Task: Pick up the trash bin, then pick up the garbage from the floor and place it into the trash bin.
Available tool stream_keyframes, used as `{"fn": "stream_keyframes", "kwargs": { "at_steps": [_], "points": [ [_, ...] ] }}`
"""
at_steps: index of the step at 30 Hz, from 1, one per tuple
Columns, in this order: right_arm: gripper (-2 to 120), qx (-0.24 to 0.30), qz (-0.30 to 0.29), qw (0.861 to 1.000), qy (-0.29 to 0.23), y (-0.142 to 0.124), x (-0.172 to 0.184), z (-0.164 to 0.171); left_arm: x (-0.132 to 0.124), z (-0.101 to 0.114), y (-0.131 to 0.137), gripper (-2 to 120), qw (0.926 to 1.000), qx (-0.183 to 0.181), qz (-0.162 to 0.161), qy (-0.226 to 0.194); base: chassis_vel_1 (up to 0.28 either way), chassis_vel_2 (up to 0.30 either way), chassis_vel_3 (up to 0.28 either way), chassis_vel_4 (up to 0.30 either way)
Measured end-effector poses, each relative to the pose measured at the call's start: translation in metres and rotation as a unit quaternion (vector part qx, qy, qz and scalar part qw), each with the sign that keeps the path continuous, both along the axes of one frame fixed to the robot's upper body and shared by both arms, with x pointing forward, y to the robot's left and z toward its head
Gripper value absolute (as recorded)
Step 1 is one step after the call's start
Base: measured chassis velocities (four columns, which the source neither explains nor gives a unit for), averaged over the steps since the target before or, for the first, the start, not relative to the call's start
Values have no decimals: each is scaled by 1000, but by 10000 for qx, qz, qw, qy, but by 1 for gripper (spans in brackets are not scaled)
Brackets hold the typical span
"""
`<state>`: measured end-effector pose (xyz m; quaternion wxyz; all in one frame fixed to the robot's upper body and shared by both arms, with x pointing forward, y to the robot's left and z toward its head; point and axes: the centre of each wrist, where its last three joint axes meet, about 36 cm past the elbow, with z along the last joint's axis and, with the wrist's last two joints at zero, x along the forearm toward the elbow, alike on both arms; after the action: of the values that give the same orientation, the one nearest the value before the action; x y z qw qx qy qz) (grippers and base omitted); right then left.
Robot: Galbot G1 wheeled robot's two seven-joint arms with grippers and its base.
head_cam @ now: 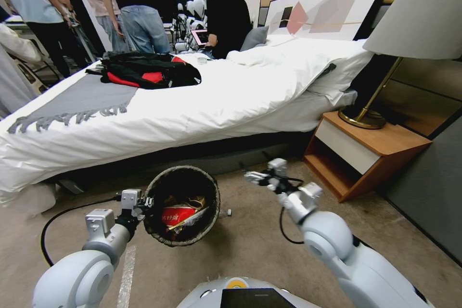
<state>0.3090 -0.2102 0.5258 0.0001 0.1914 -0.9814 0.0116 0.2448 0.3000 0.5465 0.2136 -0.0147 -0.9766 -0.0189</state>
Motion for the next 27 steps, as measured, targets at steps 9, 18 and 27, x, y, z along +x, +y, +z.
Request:
{"fn": "stream_keyframes", "kwargs": {
  "at_steps": [9, 18, 27],
  "points": [
    [100, -57, -1262, 9913, -361, -29, -42, -11, 2, 2, 0, 1, 10000, 22, -26, -39, 0, 0, 0, 0],
    [100, 14, -1600, 9864, -376, -22, -50, -15, 1, 3, 3, 1, 10000, 31, 10, -57, 0, 0, 0, 0],
    [100, 14, -1813, 9827, -363, -25, -50, -16, 3, 4, 2, 1, 10000, -21, -24, -91, 0, 0, 0, 0]
  ]
}}
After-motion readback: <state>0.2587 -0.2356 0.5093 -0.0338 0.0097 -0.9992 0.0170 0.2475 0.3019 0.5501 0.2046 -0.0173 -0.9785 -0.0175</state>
